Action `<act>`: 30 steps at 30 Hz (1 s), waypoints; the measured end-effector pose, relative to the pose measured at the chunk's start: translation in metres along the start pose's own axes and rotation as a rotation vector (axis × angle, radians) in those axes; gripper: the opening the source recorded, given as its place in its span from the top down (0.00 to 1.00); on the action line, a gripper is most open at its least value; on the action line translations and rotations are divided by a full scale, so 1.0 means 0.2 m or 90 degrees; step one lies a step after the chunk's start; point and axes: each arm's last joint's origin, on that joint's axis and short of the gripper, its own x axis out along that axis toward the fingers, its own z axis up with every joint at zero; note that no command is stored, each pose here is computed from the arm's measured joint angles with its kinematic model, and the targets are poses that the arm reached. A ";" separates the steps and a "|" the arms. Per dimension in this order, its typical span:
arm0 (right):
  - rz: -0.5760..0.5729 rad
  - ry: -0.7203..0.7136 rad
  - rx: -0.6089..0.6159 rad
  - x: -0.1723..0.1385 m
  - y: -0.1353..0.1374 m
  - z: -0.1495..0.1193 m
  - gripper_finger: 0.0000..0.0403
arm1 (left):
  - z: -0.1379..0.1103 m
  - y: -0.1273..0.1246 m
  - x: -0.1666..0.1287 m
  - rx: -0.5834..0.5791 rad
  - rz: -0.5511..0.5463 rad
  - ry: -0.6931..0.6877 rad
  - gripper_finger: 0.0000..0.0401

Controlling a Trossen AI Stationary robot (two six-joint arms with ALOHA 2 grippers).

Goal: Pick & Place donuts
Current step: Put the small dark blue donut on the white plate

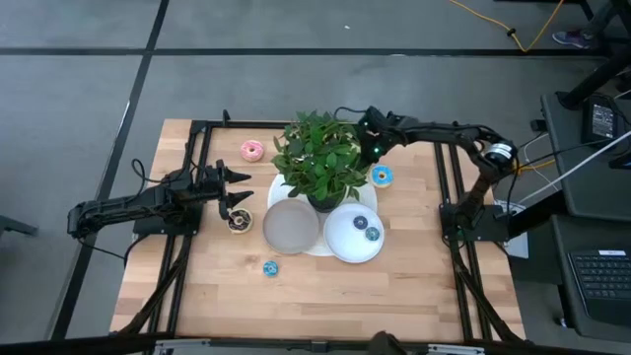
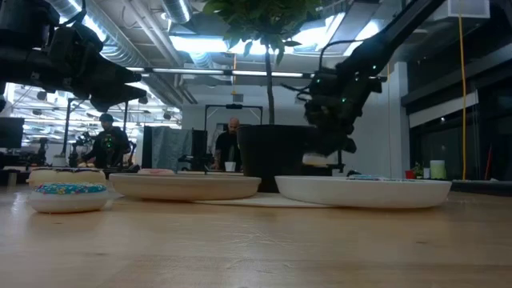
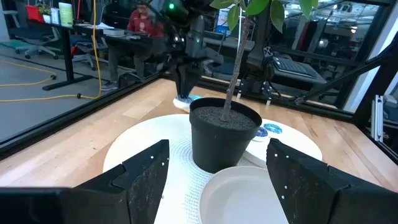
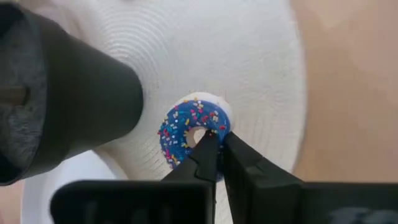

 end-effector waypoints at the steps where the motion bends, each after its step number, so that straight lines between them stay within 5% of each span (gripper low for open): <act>1: -0.008 -0.008 0.004 -0.02 0.00 0.00 0.96 | 0.00 0.00 0.00 0.000 0.000 0.000 0.35; 18: -0.114 -0.117 0.240 -0.21 0.00 0.03 0.95 | 0.00 0.00 0.00 0.000 0.000 0.000 0.35; 30: -0.138 -0.132 0.233 -0.32 0.27 -0.05 0.96 | 0.00 0.00 0.00 0.000 0.000 0.000 0.35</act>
